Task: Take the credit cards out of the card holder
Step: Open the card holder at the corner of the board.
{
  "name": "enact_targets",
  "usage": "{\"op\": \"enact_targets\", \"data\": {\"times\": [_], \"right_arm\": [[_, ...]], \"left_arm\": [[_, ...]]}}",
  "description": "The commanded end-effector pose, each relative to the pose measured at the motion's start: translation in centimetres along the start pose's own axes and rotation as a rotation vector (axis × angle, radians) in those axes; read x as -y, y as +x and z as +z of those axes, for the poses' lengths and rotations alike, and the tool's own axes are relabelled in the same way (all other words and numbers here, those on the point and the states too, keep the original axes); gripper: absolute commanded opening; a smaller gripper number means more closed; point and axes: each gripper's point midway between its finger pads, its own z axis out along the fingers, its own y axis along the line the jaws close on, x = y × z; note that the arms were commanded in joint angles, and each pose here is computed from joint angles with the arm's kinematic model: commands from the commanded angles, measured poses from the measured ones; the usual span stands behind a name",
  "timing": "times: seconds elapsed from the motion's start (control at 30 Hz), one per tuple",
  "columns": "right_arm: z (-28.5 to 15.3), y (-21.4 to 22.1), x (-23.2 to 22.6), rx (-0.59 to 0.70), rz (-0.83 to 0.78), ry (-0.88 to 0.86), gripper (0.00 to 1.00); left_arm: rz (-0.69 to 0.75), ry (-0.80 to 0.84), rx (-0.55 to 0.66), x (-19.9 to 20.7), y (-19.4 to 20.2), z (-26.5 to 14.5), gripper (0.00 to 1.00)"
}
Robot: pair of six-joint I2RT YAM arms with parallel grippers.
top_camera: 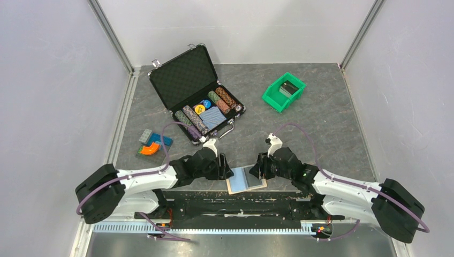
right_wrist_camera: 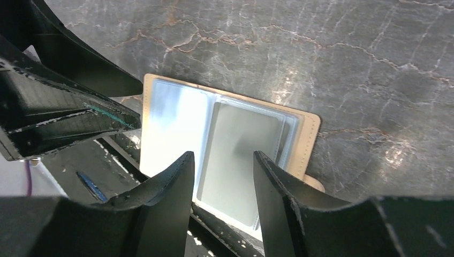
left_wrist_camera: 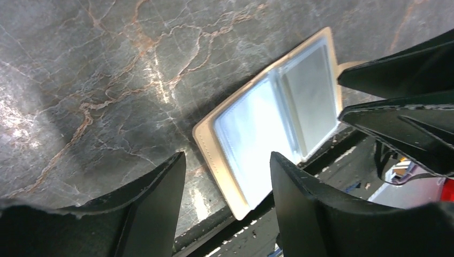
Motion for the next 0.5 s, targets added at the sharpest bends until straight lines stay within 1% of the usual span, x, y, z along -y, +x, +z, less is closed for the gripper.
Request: {"op": "enact_targets", "data": {"times": [0.0, 0.07, 0.17, 0.23, 0.3, 0.43, 0.47], "right_arm": [[0.1, 0.4, 1.6, -0.003, -0.024, 0.056, 0.47], [0.2, 0.6, 1.8, -0.009, -0.023, 0.063, 0.47], [0.3, 1.0, 2.1, -0.016, -0.022, 0.068, 0.47], [0.4, 1.3, 2.3, -0.026, -0.019, 0.074, 0.47], [0.5, 1.6, 2.2, -0.037, -0.014, 0.068, 0.46], [0.6, 1.7, 1.7, -0.043, 0.004, 0.043, 0.46], [0.6, 1.7, 1.5, -0.043, 0.008, 0.036, 0.46]], "left_arm": [[-0.005, 0.016, -0.008, 0.7, -0.2, 1.0, 0.65], [-0.006, 0.025, -0.042, 0.7, 0.5, 1.3, 0.64], [-0.009, 0.023, -0.051, 0.6, 0.8, 1.5, 0.61], [-0.014, 0.029, -0.044, 0.7, 0.7, 1.5, 0.56], [-0.016, 0.037, -0.042, 0.8, 0.6, 1.5, 0.50], [-0.016, 0.054, -0.039, 1.2, 0.5, 1.5, 0.32], [-0.016, 0.056, -0.040, 1.3, 0.5, 1.5, 0.29]]}}
